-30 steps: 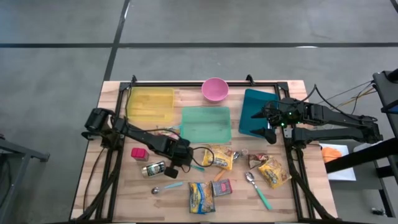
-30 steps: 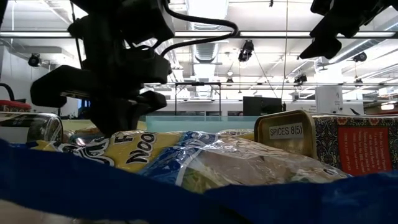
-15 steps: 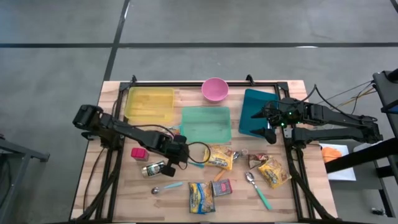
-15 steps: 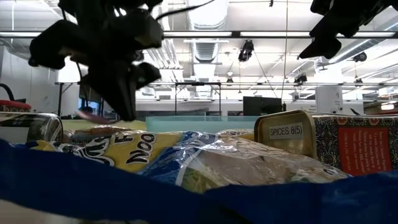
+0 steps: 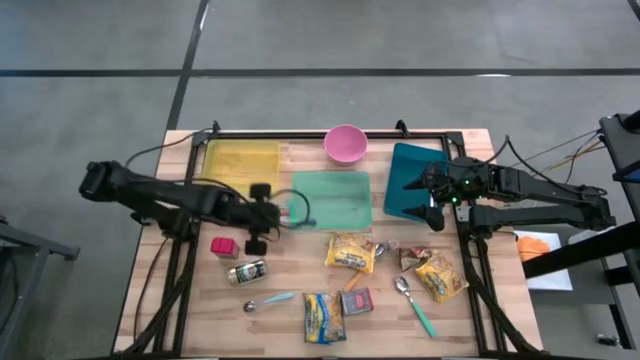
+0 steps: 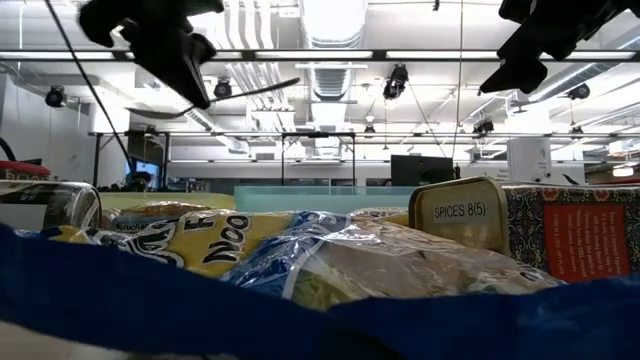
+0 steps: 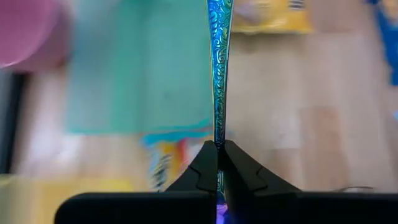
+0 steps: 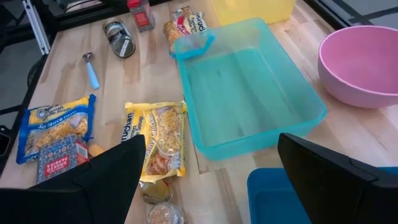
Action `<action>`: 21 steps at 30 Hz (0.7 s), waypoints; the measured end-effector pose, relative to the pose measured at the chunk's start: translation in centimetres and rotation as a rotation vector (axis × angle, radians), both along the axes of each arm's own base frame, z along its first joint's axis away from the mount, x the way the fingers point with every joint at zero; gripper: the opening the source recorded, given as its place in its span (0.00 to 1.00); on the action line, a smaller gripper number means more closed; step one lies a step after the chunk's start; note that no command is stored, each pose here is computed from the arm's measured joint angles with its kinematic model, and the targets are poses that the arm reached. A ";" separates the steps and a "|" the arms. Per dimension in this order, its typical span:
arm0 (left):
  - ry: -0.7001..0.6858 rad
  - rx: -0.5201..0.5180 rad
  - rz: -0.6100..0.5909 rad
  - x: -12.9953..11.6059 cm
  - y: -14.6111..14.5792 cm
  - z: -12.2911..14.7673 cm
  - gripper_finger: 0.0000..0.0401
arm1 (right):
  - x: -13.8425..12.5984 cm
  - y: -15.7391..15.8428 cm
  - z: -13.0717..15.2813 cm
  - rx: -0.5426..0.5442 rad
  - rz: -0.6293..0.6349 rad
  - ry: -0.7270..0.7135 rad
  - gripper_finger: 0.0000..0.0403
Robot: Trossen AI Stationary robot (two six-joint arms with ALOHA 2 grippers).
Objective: Pick & Place Food Item
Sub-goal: Put the blue spoon into the green bin
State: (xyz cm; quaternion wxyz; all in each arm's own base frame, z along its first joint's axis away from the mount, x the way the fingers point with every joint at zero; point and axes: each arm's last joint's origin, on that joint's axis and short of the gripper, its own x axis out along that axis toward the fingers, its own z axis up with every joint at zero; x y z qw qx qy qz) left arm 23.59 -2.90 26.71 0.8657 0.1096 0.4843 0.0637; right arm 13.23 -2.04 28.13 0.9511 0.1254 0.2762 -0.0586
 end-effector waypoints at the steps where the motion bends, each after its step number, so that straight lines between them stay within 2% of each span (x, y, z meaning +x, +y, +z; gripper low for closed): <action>1: -0.013 0.013 0.033 -0.2 0.5 0.3 0.02 | 0.0 0.0 0.0 0.000 0.000 0.000 0.90; 4: -0.077 0.024 0.122 0.0 2.0 0.9 0.02 | 0.0 0.0 0.0 -0.007 0.004 0.000 0.90; 9: -0.188 -0.016 0.217 2.0 4.6 1.2 0.02 | 0.1 0.0 0.1 -0.015 0.007 -0.010 0.90; 14: -0.229 -0.041 0.187 5.1 5.5 0.7 0.02 | 0.1 0.0 0.2 -0.018 0.007 -0.026 0.90; 21: -0.138 -0.027 0.167 8.7 5.8 -1.7 0.02 | 0.1 0.0 0.2 -0.019 0.006 -0.029 0.90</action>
